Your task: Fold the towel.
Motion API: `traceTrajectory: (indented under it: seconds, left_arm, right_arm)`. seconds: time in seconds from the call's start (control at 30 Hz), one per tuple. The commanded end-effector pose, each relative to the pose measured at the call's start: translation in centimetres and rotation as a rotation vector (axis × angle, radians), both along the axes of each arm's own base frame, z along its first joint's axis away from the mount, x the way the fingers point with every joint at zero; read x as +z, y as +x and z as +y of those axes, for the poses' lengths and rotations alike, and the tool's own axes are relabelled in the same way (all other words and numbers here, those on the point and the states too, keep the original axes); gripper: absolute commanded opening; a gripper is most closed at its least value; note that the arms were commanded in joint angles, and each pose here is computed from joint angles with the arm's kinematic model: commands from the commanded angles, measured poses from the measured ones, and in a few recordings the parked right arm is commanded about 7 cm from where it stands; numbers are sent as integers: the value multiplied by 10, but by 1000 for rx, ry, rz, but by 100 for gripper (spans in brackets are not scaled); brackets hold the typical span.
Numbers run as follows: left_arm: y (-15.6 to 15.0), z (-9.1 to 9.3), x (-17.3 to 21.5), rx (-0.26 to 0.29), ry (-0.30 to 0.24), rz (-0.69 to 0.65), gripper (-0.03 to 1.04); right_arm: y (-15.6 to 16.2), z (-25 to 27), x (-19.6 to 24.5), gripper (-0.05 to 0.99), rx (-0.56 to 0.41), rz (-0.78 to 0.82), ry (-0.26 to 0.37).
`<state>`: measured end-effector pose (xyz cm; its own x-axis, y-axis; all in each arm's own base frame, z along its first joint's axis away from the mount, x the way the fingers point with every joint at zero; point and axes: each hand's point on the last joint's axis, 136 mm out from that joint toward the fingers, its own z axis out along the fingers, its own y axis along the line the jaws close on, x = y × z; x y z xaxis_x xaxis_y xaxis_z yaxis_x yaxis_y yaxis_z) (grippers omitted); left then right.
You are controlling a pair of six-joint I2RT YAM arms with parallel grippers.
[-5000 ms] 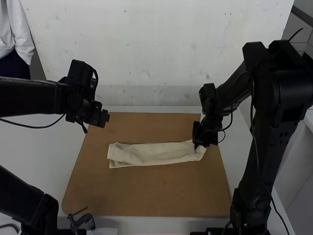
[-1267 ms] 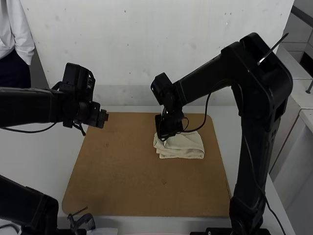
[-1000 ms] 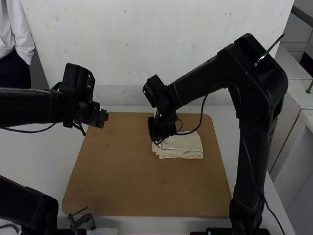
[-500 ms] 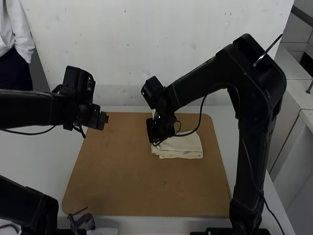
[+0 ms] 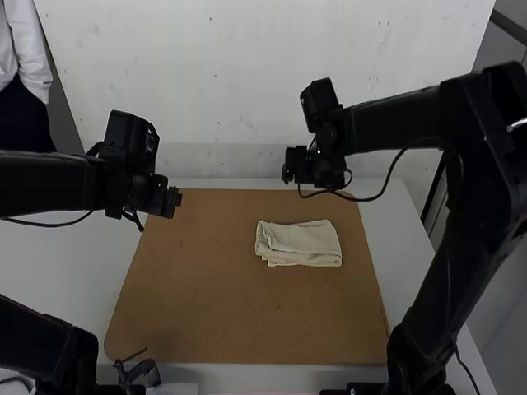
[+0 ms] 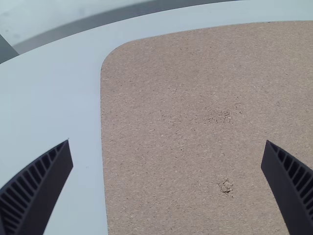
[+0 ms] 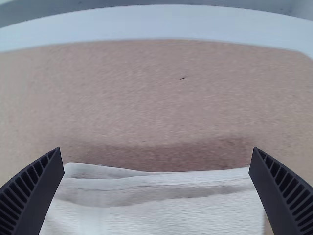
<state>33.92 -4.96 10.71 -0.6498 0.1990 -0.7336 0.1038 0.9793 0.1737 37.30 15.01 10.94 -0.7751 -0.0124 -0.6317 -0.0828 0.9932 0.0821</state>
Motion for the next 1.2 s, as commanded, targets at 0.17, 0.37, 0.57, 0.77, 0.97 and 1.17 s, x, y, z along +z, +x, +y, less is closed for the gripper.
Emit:
traceTrajectory:
  seconds: [0.17, 0.37, 0.57, 0.77, 0.97, 1.17]
  left_arm:
    - [-2, 13, 24, 14, -19, -76, 100]
    - [-14, 24, 44, 32, -28, -158, 99]
    - [-32, 33, 73, 49, -37, -275, 99]
    - [-53, 36, 102, 46, -61, -396, 99]
    - [-79, 38, 135, 49, -100, -521, 98]
    - [-92, 49, 151, 94, -96, -598, 98]
  right_arm:
    - [-7, -100, 30, 97, -126, -200, -17]
    - [-35, -147, 56, 97, -192, -369, -14]
    - [-68, -162, 70, 97, -217, -501, 3]
    - [-96, -160, 85, 97, -207, -640, 19]
    - [-110, -153, 88, 97, -171, -715, 36]
    - [-115, -146, 85, 97, -131, -743, 59]
